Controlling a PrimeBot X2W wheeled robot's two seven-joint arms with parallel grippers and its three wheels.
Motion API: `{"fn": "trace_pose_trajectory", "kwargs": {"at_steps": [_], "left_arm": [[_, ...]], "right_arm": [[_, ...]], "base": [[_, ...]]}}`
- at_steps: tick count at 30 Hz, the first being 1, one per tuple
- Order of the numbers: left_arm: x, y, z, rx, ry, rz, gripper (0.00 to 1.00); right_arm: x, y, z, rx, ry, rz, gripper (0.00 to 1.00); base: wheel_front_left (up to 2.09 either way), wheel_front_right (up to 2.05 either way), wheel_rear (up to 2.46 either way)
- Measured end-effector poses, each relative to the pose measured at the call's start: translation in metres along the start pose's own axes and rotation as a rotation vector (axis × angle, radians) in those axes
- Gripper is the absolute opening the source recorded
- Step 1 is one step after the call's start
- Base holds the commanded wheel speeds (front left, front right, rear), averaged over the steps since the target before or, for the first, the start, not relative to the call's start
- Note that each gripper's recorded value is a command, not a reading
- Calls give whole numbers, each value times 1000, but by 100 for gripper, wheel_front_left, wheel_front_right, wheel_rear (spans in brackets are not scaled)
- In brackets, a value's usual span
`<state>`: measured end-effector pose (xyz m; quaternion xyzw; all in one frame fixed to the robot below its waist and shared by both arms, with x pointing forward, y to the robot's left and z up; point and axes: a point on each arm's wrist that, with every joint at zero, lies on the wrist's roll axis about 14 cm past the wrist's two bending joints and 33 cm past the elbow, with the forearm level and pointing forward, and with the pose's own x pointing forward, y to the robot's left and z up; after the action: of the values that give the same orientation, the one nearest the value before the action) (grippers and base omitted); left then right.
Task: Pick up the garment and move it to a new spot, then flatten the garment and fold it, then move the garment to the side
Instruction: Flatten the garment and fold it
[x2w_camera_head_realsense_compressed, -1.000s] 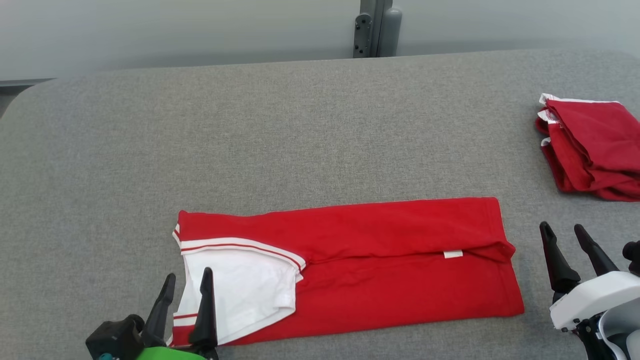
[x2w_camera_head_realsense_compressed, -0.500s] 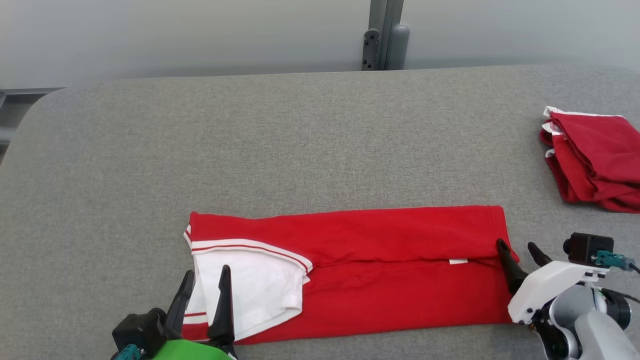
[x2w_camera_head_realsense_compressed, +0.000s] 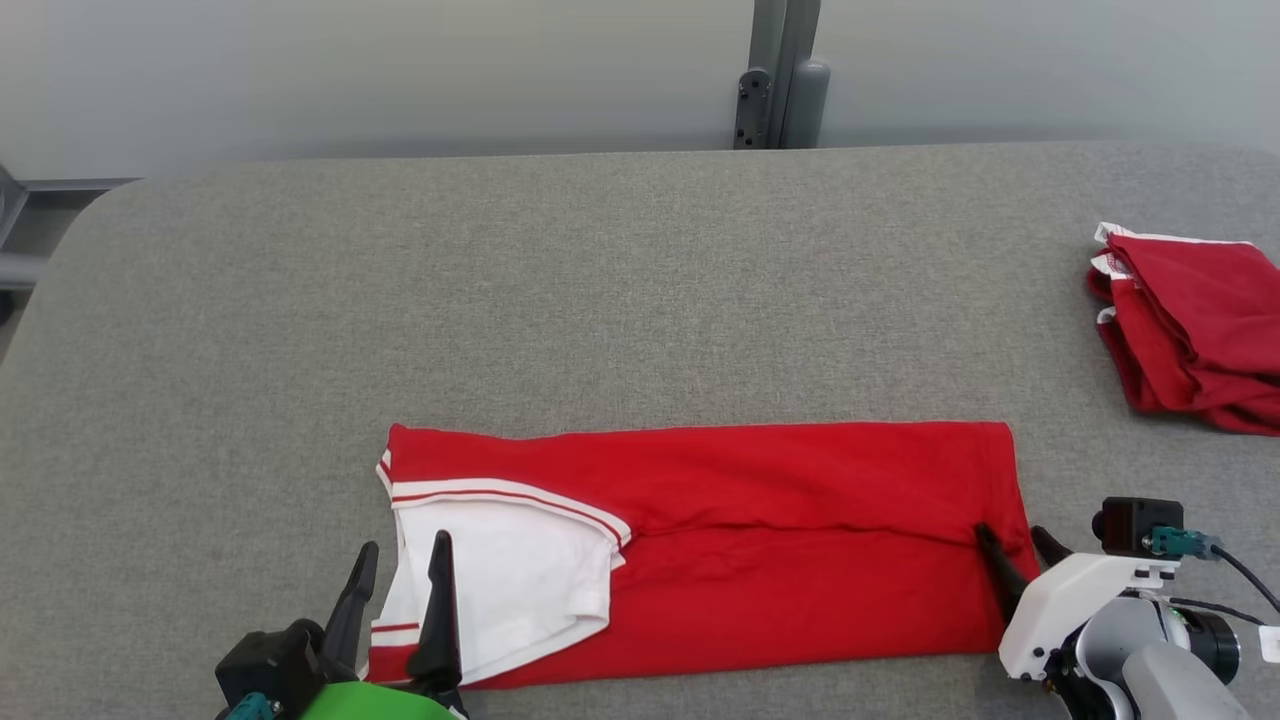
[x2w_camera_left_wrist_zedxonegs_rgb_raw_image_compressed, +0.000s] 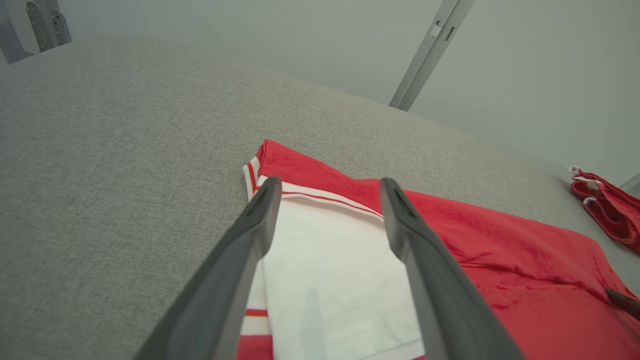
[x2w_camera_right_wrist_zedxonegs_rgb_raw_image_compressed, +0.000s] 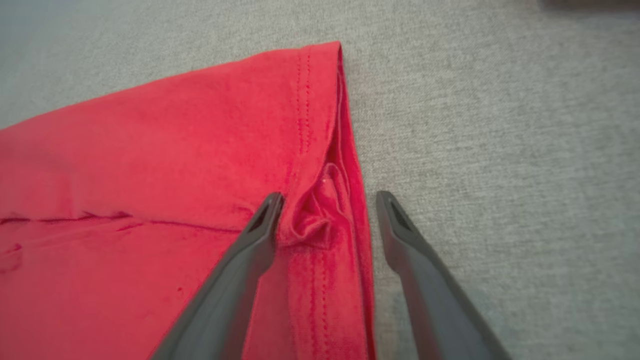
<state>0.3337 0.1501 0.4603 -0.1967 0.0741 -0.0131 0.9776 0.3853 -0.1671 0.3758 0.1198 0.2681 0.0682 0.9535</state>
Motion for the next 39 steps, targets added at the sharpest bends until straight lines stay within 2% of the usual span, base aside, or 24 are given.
{"fn": "trace_pose_trajectory", "kwargs": {"at_steps": [1,2,11,20,25,30,39], "left_arm": [[0,-1,0,0,0,-2,100],[1,-1,0,0,1,-2,100],[5,-4,-1,10,6,-17,100],[13,-14,-4,50,15,-56,100],[18,-19,-5,61,18,-77,100],[22,-24,-4,79,13,-99,100],[22,-15,7,105,-24,-77,100]], "right_arm": [[1,1,0,-5,5,3,4],[2,1,-1,-9,10,6,0],[4,-12,18,22,-23,-15,0],[-30,-81,57,14,-116,-149,0],[-50,-99,63,35,-152,-193,0],[-58,-82,69,84,-184,-147,0],[-59,-4,98,79,-230,83,0]], "base": [[0,0,0],[0,0,0],[0,0,0],[0,0,0],[0,0,0],[0,0,0],[0,0,0]]}}
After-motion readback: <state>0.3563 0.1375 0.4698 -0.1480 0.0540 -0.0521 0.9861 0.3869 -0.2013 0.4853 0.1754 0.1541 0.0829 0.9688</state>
